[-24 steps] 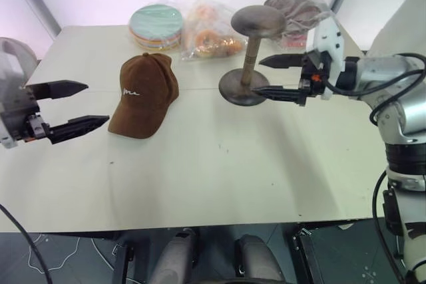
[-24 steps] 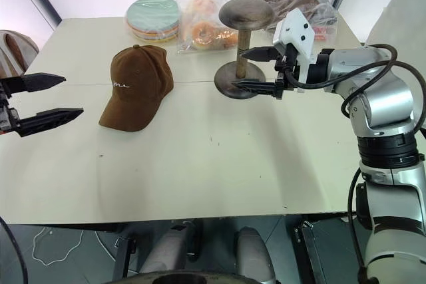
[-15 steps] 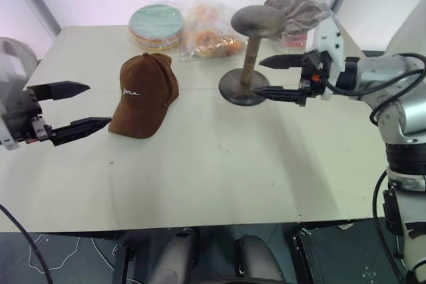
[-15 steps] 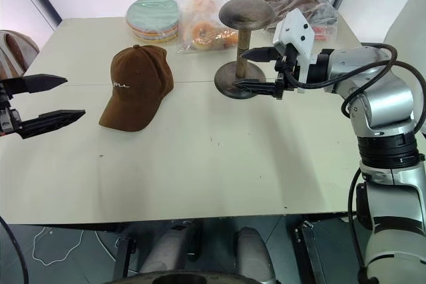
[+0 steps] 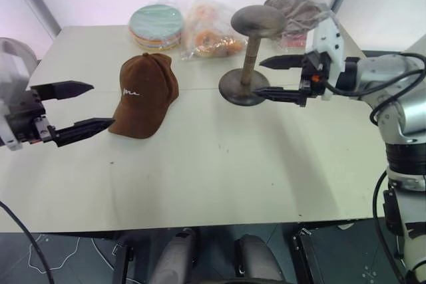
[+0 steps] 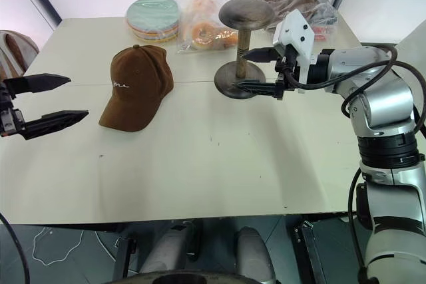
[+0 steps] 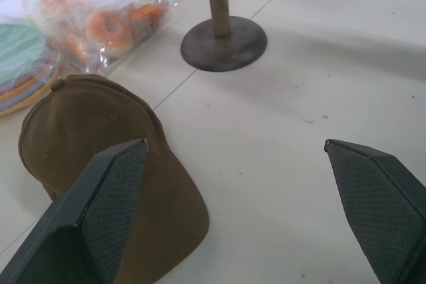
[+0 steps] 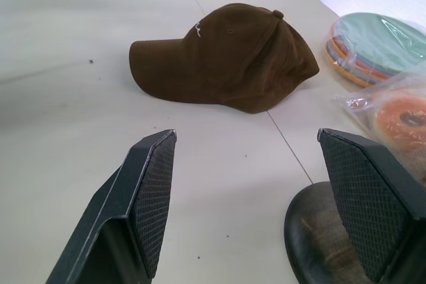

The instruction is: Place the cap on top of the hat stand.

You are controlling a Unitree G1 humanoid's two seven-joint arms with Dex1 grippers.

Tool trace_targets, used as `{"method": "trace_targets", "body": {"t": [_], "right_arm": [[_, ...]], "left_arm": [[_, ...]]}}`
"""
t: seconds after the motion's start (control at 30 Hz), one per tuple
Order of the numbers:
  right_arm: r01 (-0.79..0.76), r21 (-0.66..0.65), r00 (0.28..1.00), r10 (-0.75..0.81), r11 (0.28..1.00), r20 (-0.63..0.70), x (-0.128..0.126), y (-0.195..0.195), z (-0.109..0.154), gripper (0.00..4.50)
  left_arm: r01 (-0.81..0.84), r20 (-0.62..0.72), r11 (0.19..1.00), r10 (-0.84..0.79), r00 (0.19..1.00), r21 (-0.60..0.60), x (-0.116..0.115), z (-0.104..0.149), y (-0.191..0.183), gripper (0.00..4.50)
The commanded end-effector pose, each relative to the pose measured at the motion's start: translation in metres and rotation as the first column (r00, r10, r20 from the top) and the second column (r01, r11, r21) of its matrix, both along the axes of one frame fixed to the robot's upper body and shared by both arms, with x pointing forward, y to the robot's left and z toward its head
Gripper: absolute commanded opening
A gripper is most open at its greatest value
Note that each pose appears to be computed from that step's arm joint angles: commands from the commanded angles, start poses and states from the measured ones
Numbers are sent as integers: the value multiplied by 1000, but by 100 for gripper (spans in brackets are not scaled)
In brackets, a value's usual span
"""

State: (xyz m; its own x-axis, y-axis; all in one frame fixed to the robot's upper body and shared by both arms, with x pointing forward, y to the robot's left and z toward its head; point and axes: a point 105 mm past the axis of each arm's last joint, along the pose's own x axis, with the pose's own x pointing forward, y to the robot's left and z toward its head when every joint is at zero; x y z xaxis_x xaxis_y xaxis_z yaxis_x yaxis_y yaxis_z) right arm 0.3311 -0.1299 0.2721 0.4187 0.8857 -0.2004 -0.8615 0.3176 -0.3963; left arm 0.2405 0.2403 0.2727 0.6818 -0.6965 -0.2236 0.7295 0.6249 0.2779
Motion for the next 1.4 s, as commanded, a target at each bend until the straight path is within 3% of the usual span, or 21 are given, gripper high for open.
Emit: {"method": "trace_targets", "body": {"t": [0.03, 0.23, 0.43, 0.6, 0.7, 0.8, 0.93, 1.4], "right_arm": [[-14, 6, 997, 13, 1000, 72, -4, 0, 20, 346], [-20, 4, 997, 19, 1000, 69, -3, 1, 19, 346], [-34, 9, 998, 33, 999, 60, -3, 4, 15, 346], [-53, 18, 998, 52, 998, 46, -2, 9, 10, 346], [-63, 22, 997, 62, 998, 41, -2, 12, 8, 346], [-70, 26, 997, 69, 997, 37, -1, 14, 6, 346], [-78, 25, 996, 77, 997, 34, -1, 16, 5, 346], [-64, 12, 997, 63, 998, 36, -6, 13, 6, 346]], "left_arm": [[-6, 51, 1000, 5, 999, 9, -4, 10, 0, 450], [-29, 54, 999, 27, 998, 40, -4, 8, 4, 450], [-174, 135, 969, 152, 979, 177, -3, -2, 24, 450], [-321, 234, 882, 250, 940, 346, -10, -22, 58, 450], [-364, 281, 792, 253, 926, 490, -16, -42, 80, 450], [-382, 314, 741, 239, 919, 553, -21, -58, 92, 450], [-399, 367, 703, 208, 907, 589, -20, -74, 96, 450], [-440, 482, 692, 151, 863, 572, -3, -129, 87, 450]]}}
